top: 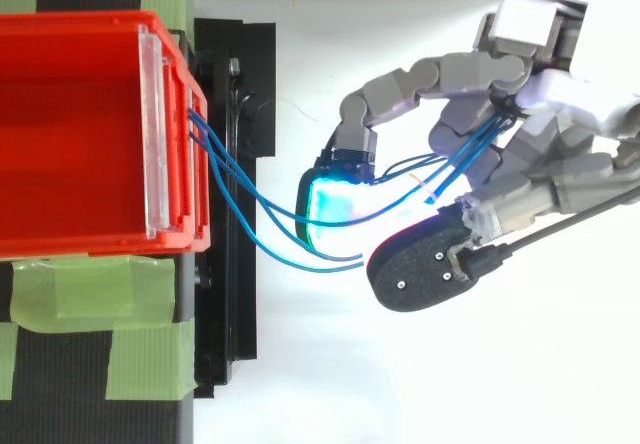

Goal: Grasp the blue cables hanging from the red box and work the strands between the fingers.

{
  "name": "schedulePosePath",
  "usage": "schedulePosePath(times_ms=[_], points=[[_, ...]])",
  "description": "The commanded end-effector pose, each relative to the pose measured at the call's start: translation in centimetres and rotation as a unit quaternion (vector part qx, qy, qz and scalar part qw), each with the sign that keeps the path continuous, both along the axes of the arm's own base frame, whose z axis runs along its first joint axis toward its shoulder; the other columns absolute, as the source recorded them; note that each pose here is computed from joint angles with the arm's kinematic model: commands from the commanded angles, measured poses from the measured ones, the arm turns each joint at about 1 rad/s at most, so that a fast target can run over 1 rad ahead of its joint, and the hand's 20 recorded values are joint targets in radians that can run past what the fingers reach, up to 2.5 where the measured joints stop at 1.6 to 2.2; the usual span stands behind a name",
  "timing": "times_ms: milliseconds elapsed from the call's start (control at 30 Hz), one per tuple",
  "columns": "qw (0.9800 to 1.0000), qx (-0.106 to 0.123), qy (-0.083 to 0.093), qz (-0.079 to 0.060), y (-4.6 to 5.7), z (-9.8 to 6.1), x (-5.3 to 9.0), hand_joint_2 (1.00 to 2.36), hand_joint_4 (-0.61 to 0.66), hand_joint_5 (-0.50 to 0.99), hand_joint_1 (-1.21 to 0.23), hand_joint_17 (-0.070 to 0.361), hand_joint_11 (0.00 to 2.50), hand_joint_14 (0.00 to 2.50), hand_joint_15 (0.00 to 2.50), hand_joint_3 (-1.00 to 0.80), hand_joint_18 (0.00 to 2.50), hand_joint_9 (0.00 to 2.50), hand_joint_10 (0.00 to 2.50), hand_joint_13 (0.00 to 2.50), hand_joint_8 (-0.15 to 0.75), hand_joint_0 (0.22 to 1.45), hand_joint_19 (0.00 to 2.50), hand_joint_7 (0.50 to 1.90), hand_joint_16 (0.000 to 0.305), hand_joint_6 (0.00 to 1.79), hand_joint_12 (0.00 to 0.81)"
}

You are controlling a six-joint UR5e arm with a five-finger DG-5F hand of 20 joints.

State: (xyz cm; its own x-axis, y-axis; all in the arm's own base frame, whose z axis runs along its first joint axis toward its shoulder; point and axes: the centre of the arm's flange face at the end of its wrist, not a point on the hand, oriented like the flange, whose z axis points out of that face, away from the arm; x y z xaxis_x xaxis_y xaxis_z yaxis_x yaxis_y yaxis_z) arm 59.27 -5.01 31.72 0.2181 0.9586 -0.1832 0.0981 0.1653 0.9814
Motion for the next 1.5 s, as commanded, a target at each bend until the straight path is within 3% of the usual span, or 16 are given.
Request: schedulePosePath(times_ms=[0,600,833,967,1467], points=[[1.0000,0.000,0.000,-0.001,-0.06,0.00,0.00,1.02,0.07,0.27,-0.76,0.163,2.10,2.50,1.25,-0.45,1.78,1.18,2.50,1.55,0.351,1.14,0.68,1.10,0.073,0.34,0.507],[1.0000,0.000,0.000,-0.001,-0.06,0.00,0.00,1.02,0.05,0.26,-0.77,0.163,2.10,2.50,1.25,-0.47,1.78,1.18,2.50,1.55,0.351,1.25,0.68,1.09,0.073,0.32,0.507],[1.0000,0.000,-0.001,0.000,0.04,0.01,0.02,1.02,0.04,0.30,-0.77,0.163,2.10,2.50,1.25,-0.26,1.78,1.18,2.50,1.55,0.351,1.22,0.68,1.09,0.073,0.39,0.507],[1.0000,0.000,-0.001,0.000,-0.05,0.03,0.03,1.01,0.04,0.30,-0.78,0.163,2.10,2.50,1.25,-0.19,1.78,1.18,2.50,1.55,0.351,1.22,0.68,1.15,0.073,0.23,0.507],[1.0000,-0.003,-0.006,0.000,-0.02,0.13,0.15,1.01,0.00,0.21,-0.79,0.163,2.10,2.50,1.25,-0.19,1.78,1.18,2.50,1.55,0.351,1.26,0.68,1.17,0.073,0.06,0.507]])
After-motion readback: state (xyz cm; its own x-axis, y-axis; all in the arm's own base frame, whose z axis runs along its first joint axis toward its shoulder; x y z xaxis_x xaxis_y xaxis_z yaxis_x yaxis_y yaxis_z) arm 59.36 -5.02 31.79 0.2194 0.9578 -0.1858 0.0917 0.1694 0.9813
